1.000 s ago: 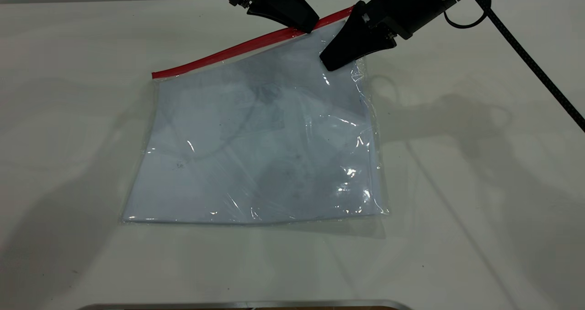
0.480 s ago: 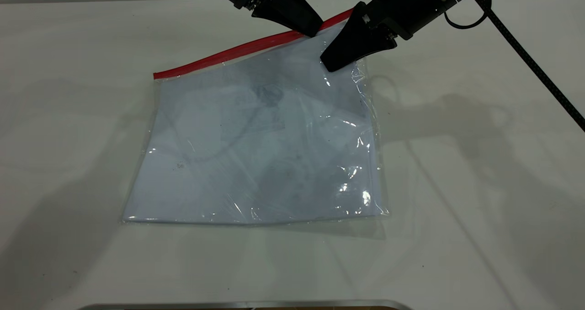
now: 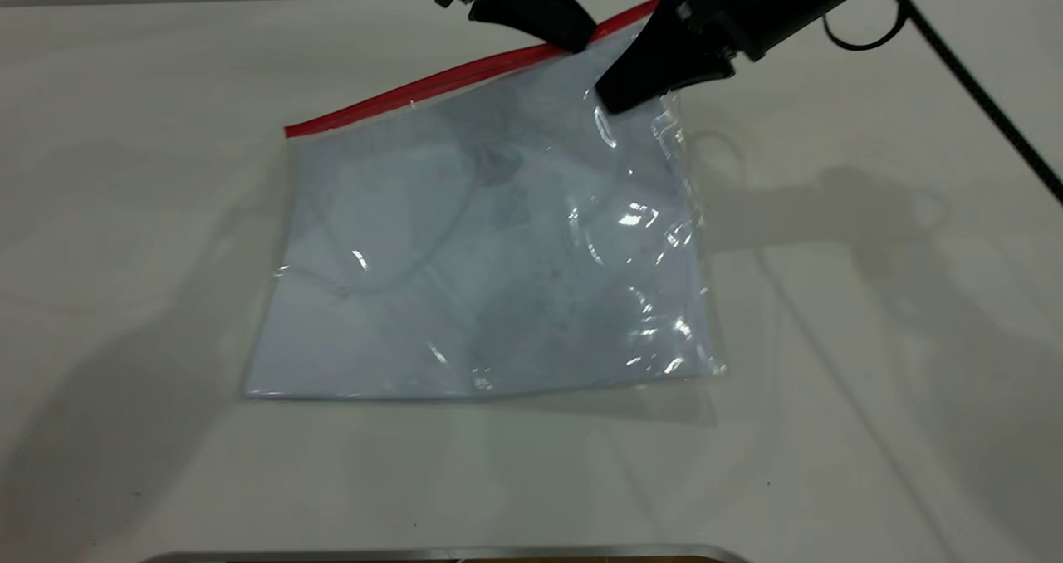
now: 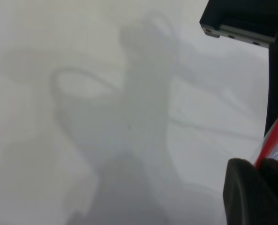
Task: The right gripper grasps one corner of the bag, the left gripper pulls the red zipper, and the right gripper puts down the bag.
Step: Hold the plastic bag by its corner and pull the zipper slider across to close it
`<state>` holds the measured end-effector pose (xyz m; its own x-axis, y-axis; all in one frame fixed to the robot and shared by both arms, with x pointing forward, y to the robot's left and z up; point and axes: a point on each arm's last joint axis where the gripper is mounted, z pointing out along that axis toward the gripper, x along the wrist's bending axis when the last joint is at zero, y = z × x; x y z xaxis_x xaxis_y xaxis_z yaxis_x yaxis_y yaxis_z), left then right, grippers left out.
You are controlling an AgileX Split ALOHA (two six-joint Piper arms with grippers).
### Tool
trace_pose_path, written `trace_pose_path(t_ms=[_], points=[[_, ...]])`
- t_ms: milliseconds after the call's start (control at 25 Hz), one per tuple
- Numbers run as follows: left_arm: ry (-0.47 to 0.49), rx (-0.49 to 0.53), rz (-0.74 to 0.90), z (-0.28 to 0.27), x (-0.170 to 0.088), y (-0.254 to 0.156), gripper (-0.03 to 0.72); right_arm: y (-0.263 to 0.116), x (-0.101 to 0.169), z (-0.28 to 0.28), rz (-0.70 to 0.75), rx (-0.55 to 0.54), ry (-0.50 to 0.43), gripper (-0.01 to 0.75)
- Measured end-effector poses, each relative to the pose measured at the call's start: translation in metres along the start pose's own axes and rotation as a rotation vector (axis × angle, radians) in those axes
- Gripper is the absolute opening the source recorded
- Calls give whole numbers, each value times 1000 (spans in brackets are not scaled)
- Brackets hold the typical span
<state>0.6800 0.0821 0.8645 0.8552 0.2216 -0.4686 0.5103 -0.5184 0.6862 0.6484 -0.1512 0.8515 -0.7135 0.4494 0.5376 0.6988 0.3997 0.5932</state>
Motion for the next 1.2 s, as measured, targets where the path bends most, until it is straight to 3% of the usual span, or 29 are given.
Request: trace_pose_path(t_ms=[360, 1200], points=[[36, 0, -6, -14, 11, -6, 53, 3, -8, -12, 27, -73, 6, 34], [157, 181, 3, -53, 39, -37, 59, 15, -11, -14, 46, -192, -20, 34]])
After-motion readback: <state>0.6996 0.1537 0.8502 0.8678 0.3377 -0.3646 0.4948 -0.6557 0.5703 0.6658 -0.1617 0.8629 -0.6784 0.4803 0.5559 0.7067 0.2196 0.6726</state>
